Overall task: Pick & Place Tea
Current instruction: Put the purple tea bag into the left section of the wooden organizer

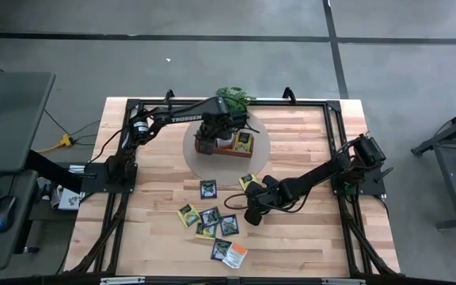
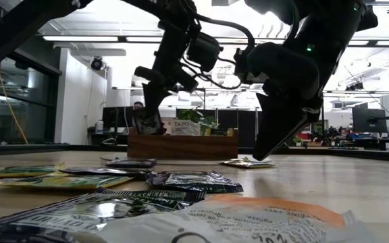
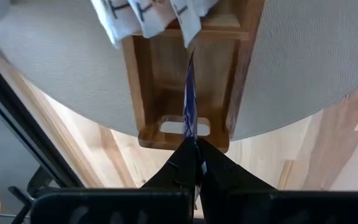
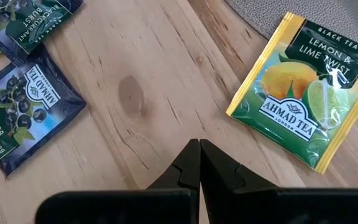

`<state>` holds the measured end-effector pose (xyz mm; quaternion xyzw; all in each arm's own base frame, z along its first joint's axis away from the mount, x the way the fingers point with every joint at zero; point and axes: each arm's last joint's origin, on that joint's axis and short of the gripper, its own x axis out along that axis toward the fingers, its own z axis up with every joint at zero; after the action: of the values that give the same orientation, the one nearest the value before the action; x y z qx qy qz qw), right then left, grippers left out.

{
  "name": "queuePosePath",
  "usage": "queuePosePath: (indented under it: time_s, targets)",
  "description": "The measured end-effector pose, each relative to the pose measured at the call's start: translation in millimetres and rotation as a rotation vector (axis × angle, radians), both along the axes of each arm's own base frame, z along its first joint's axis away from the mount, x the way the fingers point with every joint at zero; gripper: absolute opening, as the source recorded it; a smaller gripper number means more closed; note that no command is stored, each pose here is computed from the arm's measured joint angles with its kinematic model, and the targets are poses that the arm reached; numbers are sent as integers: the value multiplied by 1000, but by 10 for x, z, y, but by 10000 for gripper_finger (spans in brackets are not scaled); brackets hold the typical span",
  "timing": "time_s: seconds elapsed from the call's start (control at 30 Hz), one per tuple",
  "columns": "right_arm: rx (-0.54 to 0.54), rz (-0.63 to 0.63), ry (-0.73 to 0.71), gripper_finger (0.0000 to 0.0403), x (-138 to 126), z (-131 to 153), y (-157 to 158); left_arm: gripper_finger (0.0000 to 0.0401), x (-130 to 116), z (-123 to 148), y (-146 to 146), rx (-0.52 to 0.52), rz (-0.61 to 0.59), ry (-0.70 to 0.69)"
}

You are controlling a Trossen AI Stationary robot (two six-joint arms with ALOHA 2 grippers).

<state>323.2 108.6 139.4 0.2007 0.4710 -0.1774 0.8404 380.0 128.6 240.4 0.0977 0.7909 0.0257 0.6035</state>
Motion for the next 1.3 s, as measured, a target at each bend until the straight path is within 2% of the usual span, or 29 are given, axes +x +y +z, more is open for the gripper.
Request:
queuePosePath:
  time_s: [0.17, 0.27, 0.53, 0.7, 0.9, 1.3]
  targets:
    - [-4, -2, -2, 0, 1, 1, -1, 4, -3, -7, 0, 13, -7, 9]
    - [-4, -2, -2, 0, 1, 1, -1, 21, -6, -4, 8, 41, -14, 19]
    - [-1, 0, 0, 0, 0, 0, 0, 125, -7, -4, 11, 51, -6, 20]
    - [-1, 0, 0, 0, 0, 0, 0, 165, -12, 4, 31, 129, 3, 36]
    - [-1, 0, -1, 0, 0, 0, 0, 172, -16, 13, 49, 206, 26, 44]
    - [3, -4, -1, 0, 0, 0, 3, 172, 36, 168, 67, 241, 63, -33]
